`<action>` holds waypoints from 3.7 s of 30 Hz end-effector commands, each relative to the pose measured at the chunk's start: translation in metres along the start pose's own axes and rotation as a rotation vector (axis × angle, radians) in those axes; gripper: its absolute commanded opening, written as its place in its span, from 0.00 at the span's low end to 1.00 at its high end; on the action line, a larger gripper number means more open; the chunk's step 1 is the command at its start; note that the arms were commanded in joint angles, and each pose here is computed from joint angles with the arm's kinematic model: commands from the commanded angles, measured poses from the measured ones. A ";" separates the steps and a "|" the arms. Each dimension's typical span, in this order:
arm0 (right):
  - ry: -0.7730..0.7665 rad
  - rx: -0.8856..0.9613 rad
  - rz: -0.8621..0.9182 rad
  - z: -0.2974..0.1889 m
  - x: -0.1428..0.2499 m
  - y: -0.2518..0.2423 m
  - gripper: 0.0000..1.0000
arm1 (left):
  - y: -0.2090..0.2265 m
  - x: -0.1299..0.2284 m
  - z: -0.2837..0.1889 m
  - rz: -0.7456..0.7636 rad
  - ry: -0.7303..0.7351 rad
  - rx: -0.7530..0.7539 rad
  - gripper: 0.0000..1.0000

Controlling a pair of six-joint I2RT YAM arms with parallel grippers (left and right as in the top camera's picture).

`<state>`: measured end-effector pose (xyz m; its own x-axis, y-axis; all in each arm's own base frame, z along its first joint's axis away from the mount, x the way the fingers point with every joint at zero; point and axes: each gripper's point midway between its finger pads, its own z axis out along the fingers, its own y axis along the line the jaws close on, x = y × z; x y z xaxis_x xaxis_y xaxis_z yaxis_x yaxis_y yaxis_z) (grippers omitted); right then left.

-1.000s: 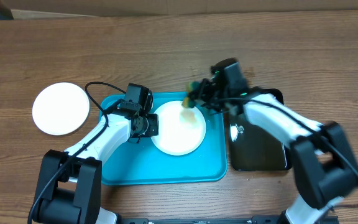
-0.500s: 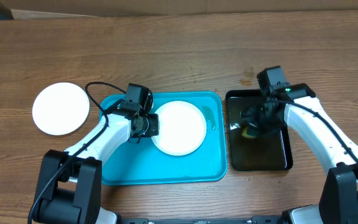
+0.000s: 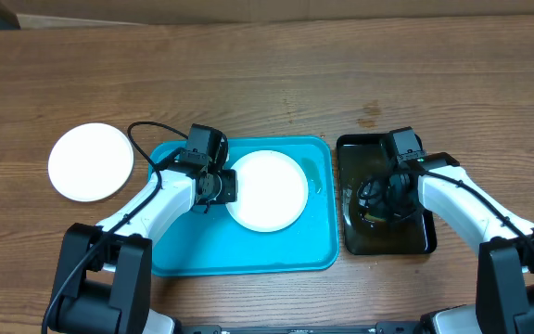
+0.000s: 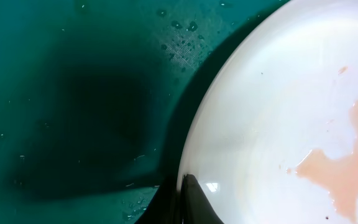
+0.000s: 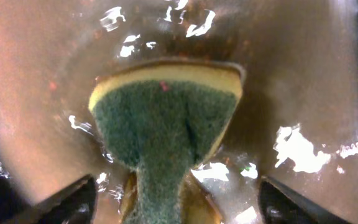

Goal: Clean dirty plates on tray and stack at the side
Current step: 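Return the sponge to the black tray and rub it in water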

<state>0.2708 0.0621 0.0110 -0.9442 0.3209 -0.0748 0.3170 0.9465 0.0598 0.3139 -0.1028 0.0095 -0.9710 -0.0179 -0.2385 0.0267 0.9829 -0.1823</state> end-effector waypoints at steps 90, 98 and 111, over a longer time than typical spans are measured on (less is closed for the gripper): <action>-0.062 -0.068 -0.135 0.008 -0.012 0.013 0.57 | 0.002 0.018 0.004 0.110 0.067 -0.010 0.16; -0.026 -0.112 -0.134 -0.022 -0.016 0.026 0.04 | 0.009 0.010 0.004 0.162 0.036 -0.056 0.04; 0.082 -0.111 -0.135 -0.078 -0.002 0.030 0.04 | 0.008 0.010 0.004 0.168 0.035 -0.047 0.04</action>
<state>0.2777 0.0806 0.0849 -0.9818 0.1894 -0.0148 0.1861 0.9743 0.1269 0.3095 -0.1031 0.0082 -0.9642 0.1082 -0.2421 0.1470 0.9779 -0.1485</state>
